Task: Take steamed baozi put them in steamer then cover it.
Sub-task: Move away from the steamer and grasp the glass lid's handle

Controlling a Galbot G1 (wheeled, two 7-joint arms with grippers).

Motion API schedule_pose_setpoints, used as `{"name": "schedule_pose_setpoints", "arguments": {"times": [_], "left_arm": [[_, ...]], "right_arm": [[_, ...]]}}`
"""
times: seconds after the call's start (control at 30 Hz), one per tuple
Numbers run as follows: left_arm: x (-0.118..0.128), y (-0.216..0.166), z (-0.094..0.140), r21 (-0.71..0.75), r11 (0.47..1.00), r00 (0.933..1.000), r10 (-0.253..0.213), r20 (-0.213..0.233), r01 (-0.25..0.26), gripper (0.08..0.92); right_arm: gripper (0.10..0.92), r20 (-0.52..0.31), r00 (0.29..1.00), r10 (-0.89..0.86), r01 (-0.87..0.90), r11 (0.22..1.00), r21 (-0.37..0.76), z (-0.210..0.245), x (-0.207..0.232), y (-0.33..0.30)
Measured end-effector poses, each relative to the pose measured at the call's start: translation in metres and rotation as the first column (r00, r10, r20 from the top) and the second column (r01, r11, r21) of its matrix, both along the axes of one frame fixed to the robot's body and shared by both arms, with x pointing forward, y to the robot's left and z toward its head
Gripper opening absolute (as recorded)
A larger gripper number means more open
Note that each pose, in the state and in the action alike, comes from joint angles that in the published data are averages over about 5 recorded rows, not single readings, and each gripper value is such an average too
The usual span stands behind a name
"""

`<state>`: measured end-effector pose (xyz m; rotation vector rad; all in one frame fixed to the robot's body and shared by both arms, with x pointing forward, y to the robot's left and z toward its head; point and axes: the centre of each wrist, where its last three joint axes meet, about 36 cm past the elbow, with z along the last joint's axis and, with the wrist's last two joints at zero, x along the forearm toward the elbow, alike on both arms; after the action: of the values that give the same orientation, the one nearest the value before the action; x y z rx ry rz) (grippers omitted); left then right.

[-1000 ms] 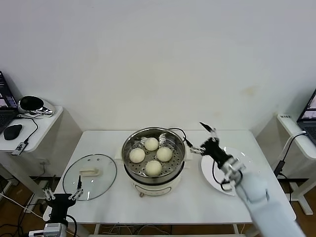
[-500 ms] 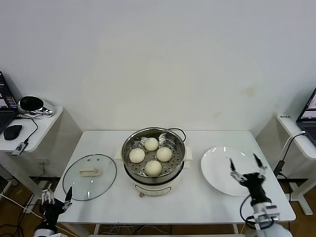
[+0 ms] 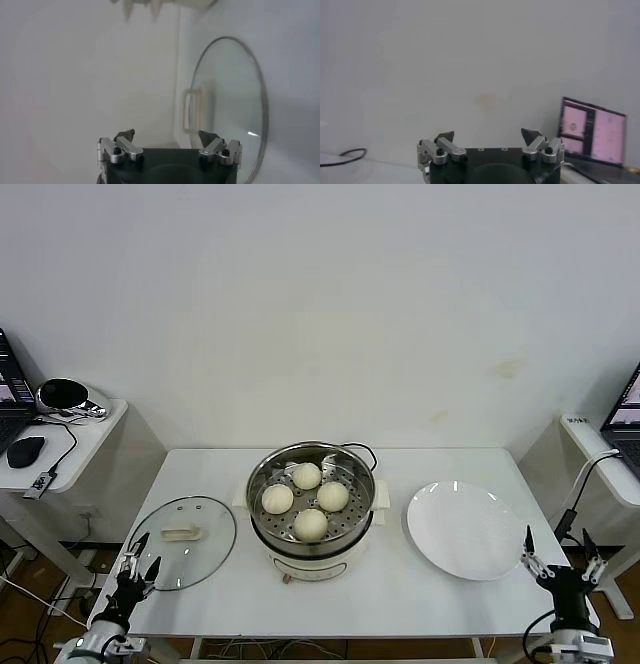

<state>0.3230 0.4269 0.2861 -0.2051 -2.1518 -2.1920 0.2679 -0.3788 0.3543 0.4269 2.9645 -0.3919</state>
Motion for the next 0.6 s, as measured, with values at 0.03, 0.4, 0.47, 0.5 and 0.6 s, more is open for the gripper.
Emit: {"name": "schedule_pose_setpoints", "arguments": {"times": [0.03, 0.4, 0.47, 0.5, 0.6], "left_arm": [[0.004, 0.000, 0.000, 0.008, 1.000, 1.0000, -0.006, 0.001, 0.006, 0.823], [0.046, -0.002, -0.005, 0.047, 0.997, 0.9984, -0.056, 0.001, 0.056, 0.823], [0.052, -0.002, -0.007, 0.049, 0.997, 0.9983, -0.059, 0.000, 0.059, 0.823], [0.055, -0.002, -0.008, 0.050, 0.997, 0.9982, -0.060, 0.000, 0.060, 0.823], [0.063, -0.002, -0.011, 0.051, 0.997, 0.9981, -0.061, -0.002, 0.061, 0.823]], "right_arm": [[0.823, 0.000, 1.000, -0.008, 0.008, 1.000, 0.000, 0.000, -0.002, -0.001], [0.823, -0.008, 0.998, -0.057, 0.057, 0.998, -0.010, -0.004, -0.018, -0.004], [0.823, -0.010, 0.998, -0.063, 0.063, 0.998, -0.013, -0.005, -0.020, -0.005], [0.823, -0.011, 0.998, -0.066, 0.066, 0.998, -0.014, -0.005, -0.022, -0.005], [0.823, -0.014, 0.997, -0.074, 0.074, 0.997, -0.018, -0.006, -0.024, -0.007]]}}
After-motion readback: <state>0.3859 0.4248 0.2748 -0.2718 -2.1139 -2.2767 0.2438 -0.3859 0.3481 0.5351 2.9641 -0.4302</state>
